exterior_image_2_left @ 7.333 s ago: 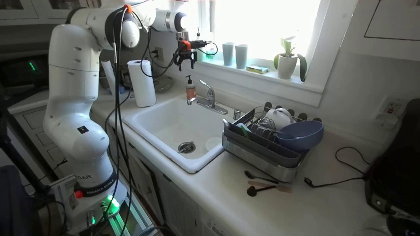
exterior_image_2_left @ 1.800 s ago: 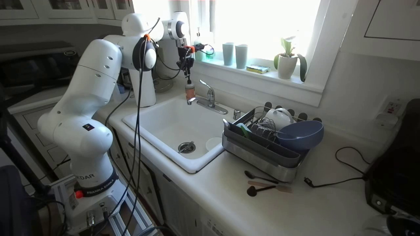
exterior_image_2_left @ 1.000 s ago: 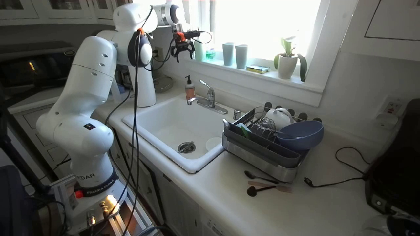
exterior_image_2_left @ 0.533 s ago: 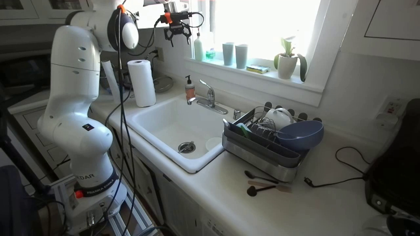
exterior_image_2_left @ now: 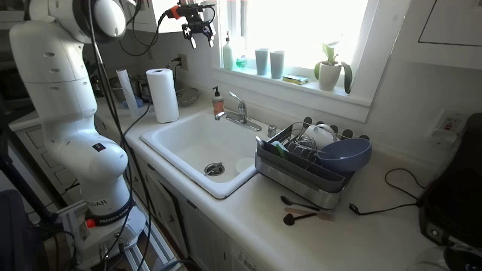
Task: Push the top of the soap pump
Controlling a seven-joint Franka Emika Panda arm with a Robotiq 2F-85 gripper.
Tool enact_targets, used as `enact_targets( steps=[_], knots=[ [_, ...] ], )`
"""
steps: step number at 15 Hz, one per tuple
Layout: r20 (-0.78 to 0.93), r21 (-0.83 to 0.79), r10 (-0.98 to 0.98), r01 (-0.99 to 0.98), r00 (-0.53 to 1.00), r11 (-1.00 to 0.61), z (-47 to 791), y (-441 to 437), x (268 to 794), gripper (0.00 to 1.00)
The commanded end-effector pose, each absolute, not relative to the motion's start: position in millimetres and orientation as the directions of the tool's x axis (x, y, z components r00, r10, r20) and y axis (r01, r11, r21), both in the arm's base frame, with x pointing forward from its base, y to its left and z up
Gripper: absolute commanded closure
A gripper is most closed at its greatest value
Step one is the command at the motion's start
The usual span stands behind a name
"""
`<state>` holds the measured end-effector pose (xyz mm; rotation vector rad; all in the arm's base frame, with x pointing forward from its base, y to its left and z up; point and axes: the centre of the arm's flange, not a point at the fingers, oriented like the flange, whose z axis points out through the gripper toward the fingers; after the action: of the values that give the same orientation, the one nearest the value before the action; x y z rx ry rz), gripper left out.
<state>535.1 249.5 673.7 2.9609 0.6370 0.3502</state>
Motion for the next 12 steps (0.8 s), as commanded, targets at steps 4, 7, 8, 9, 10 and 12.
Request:
enact_targets(
  steps=[4,7,8,9,10,12],
  knots=[
    [0.33,0.07,0.334,0.33,0.883,-0.941,642,184,457,0.0],
    [0.355,0.089,0.344,0.335,0.869,-0.938,633,165,437,0.0],
    [0.349,0.044,0.354,0.362,0.868,-0.931,631,159,429,0.0],
    [0.399,0.048,0.392,0.408,0.829,-0.912,626,151,422,0.0],
    [0.339,0.073,0.358,0.355,0.87,-0.932,656,182,471,0.0],
    [0.369,0.07,0.377,0.379,0.849,-0.923,652,171,459,0.0]
  ],
)
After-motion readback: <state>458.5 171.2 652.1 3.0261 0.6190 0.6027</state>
